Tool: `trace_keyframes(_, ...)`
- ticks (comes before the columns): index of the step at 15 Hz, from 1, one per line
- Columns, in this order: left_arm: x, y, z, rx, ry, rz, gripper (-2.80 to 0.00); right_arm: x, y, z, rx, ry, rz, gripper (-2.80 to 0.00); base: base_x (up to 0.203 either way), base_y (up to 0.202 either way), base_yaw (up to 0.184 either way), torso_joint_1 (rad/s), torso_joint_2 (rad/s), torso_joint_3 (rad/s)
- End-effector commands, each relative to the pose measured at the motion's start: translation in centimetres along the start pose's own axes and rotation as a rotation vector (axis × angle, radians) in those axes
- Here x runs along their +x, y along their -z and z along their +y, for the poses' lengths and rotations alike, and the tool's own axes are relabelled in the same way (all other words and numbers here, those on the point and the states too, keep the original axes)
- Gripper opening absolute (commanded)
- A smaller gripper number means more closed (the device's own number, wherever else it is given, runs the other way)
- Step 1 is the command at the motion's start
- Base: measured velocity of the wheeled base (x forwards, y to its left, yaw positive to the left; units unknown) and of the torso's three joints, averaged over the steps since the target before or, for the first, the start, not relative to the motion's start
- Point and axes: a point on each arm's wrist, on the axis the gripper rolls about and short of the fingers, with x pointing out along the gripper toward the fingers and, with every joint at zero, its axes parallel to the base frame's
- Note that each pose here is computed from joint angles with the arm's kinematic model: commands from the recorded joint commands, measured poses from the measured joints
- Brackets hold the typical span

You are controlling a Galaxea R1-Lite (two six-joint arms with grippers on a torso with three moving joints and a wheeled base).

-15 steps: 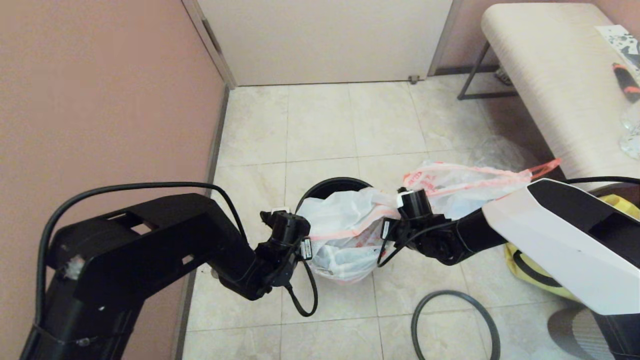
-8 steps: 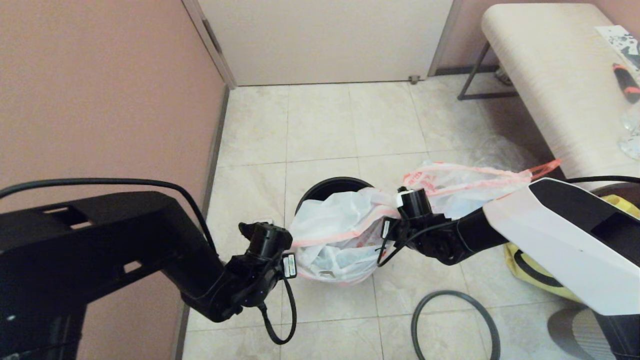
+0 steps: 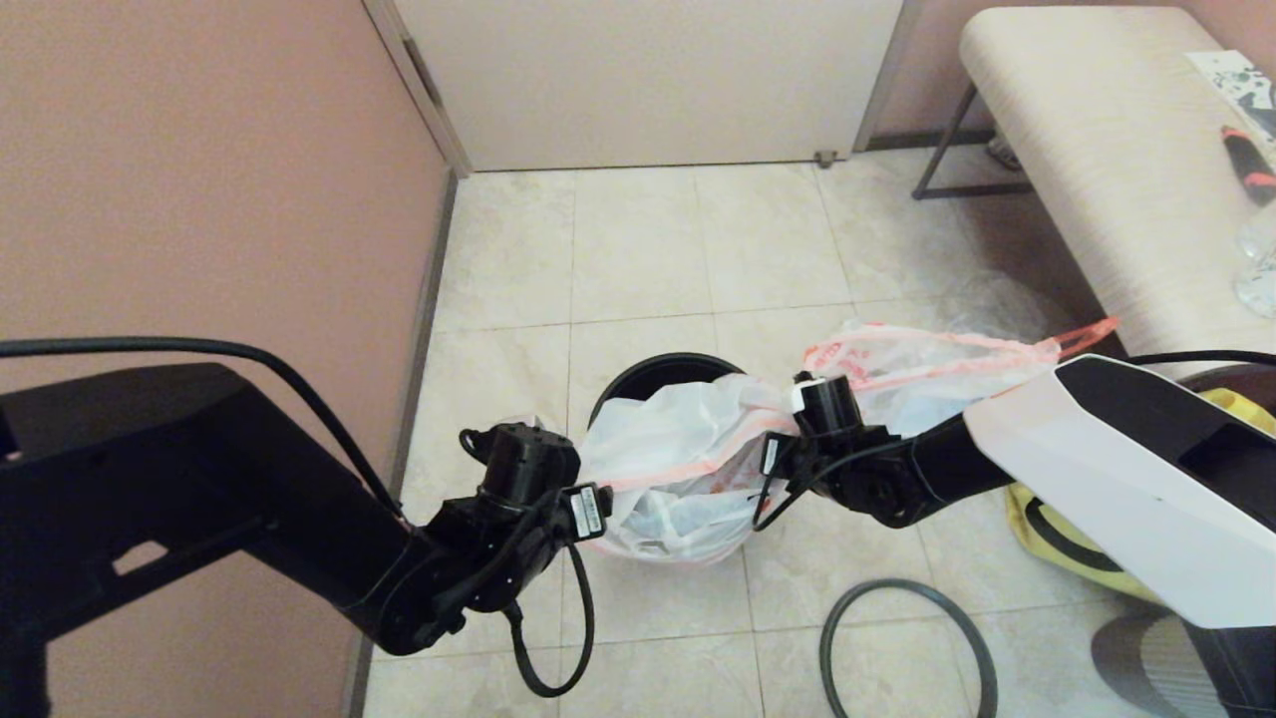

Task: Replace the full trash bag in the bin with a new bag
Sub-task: Put the new garbage bag on the trash can

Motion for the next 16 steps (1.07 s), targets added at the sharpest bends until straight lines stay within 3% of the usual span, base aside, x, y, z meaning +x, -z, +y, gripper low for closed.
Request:
trace_keyframes(1,1.2,0.6,-0.6,0.005,-0.004,0.015,0.00,0.2,0.2,0.0,0.001,0.002,0.001,-2.80,0.000,0.000,0.000,0.000,0.00,0.000)
trace_keyframes(6,4.5,1.7,-1.6,0.003,-0.027,0.057,0.00,0.4,0.3,-0.1,0.002,0.003,0.002,-2.80,0.000,0.000,0.000,0.000,0.00,0.000)
trace_keyframes(10,2.6,0.3,-2.8,-0.026,0.003,0.050,0.00,0.6,0.5,-0.2,0.001,0.007,0.006,-2.80,0.000,0.000,0.000,0.000,0.00,0.000)
trace_keyframes(16,7.2,0.9,-4.1,-0.023,-0.026,0.076,0.00,0.7,0.4,-0.1,0.002,0.005,0.003,-2.80,0.000,0.000,0.000,0.000,0.00,0.000)
